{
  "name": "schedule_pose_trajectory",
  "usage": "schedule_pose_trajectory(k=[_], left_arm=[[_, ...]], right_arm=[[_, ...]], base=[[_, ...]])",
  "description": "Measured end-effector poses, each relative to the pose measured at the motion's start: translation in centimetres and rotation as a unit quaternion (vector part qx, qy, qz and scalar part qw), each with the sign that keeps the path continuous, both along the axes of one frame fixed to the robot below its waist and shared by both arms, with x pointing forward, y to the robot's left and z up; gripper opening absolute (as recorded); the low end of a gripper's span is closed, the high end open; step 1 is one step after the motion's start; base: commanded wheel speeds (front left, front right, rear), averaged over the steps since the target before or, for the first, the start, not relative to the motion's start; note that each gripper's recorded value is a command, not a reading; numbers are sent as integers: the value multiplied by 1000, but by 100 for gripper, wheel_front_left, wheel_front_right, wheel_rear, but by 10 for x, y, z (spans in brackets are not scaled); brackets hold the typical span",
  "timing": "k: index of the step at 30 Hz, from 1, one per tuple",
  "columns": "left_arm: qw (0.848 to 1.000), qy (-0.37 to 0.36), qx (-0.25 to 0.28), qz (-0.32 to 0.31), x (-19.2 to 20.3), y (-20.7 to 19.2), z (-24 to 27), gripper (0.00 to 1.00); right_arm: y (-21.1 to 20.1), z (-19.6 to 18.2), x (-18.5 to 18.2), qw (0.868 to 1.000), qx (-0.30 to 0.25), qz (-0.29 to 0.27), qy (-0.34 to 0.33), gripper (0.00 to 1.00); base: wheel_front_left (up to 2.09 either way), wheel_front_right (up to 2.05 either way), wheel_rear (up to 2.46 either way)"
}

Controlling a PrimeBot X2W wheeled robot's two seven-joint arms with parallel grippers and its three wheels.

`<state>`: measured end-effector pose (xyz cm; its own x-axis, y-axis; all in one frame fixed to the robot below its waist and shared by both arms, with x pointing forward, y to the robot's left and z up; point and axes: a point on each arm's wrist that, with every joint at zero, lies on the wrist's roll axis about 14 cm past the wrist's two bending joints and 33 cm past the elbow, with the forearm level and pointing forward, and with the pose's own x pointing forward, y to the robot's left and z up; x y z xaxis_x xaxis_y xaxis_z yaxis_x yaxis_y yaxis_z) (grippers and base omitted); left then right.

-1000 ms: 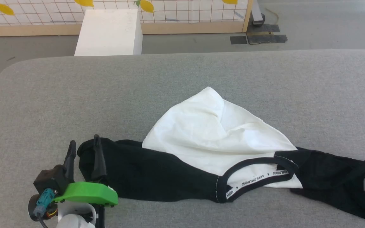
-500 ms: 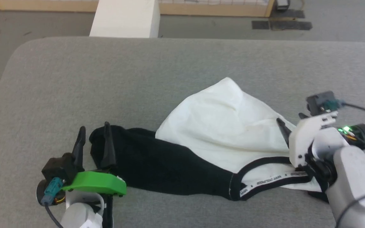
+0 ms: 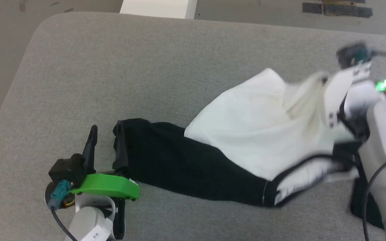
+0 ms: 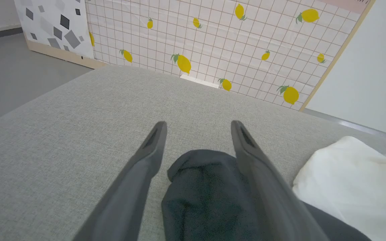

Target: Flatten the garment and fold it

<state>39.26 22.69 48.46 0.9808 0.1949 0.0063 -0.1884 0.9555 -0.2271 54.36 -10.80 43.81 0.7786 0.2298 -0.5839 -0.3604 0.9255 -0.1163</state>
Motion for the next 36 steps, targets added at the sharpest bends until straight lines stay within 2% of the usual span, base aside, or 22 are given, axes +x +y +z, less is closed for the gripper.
schedule_pose_trajectory(k=[3,7,10,12,19,27,30,33,36], left_arm=[[1000,3,1,4,0,3,-2,100],[1000,3,3,7,1,4,-1,100],[1000,-1,0,5,2,3,1,100],[1000,-3,-1,4,2,2,2,100],[1000,-12,-3,0,1,-1,8,100],[999,-11,-5,-39,-4,-22,7,100],[996,-11,-5,-85,-3,-47,5,100],[987,4,2,-161,-3,-88,1,100],[966,37,9,-258,-8,-141,-10,100]], right_arm=[[15,46,32,995,22,12,-97,0],[35,103,58,977,55,24,-203,0],[44,100,58,978,65,27,-196,0],[48,85,52,983,65,29,-171,100],[38,55,24,984,104,11,-142,100],[-12,55,-33,959,180,-62,-209,100],[-33,49,-64,951,192,-96,-221,100],[-53,44,-92,945,195,-132,-226,100],[-73,44,-115,940,194,-162,-229,100]], base=[[0,0,0],[0,0,0],[0,0,0],[0,0,0],[0,0,0],[0,0,0],[0,0,0],[0,0,0],[0,0,0]])
